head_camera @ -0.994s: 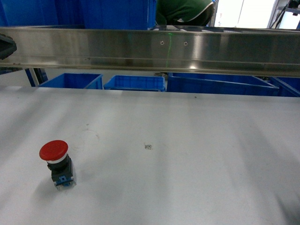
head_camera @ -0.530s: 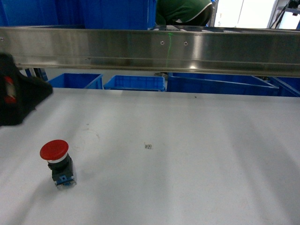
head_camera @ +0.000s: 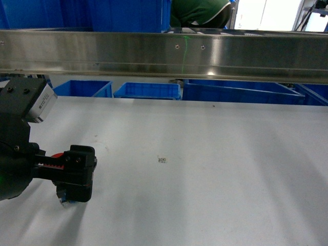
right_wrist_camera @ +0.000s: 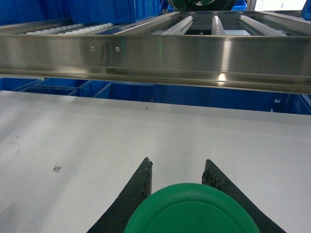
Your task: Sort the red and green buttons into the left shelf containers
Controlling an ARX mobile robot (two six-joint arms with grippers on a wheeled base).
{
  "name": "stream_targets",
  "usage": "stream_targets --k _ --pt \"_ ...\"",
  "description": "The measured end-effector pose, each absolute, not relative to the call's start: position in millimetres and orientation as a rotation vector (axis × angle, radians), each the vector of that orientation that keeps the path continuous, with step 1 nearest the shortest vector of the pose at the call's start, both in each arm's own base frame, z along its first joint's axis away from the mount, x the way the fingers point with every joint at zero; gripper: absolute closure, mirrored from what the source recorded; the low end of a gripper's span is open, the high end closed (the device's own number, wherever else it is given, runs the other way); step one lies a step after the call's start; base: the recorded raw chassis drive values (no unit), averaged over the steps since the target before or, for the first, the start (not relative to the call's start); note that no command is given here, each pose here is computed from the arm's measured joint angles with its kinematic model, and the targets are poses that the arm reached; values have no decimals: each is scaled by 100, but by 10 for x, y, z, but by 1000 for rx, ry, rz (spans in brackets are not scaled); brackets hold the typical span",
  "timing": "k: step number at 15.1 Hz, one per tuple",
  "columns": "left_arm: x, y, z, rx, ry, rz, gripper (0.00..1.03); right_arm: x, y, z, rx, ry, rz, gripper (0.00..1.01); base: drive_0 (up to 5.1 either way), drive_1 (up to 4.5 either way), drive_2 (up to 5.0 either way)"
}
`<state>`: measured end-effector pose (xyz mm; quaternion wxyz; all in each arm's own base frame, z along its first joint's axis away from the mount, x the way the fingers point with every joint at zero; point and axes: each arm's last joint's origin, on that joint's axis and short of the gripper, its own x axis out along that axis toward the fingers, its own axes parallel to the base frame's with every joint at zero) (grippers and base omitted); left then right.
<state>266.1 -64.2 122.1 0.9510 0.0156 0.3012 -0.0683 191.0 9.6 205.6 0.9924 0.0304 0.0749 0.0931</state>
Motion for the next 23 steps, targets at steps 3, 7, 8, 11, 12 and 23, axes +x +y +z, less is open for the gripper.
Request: stream_targets --k 3,7,8,11,12,23 --pt "2706 -605 1022 68 636 -101 5 1910 96 2056 61 150 187 73 0 0 0" --pt "2799 -598 856 126 647 -82 28 1910 96 2056 61 150 187 73 0 0 0" --pt "2859 -615 918 119 598 -87 42 1910 96 2056 61 150 187 73 0 0 0" --pt "2829 -656 1001 116 567 -107 74 1910 96 2056 61 150 187 73 0 0 0" --pt "2791 -623 1065 105 550 -112 74 1910 96 2056 61 150 187 73 0 0 0" --pt "2268 42 2422 -9 160 -33 74 1910 95 2056 61 150 186 74 0 0 0"
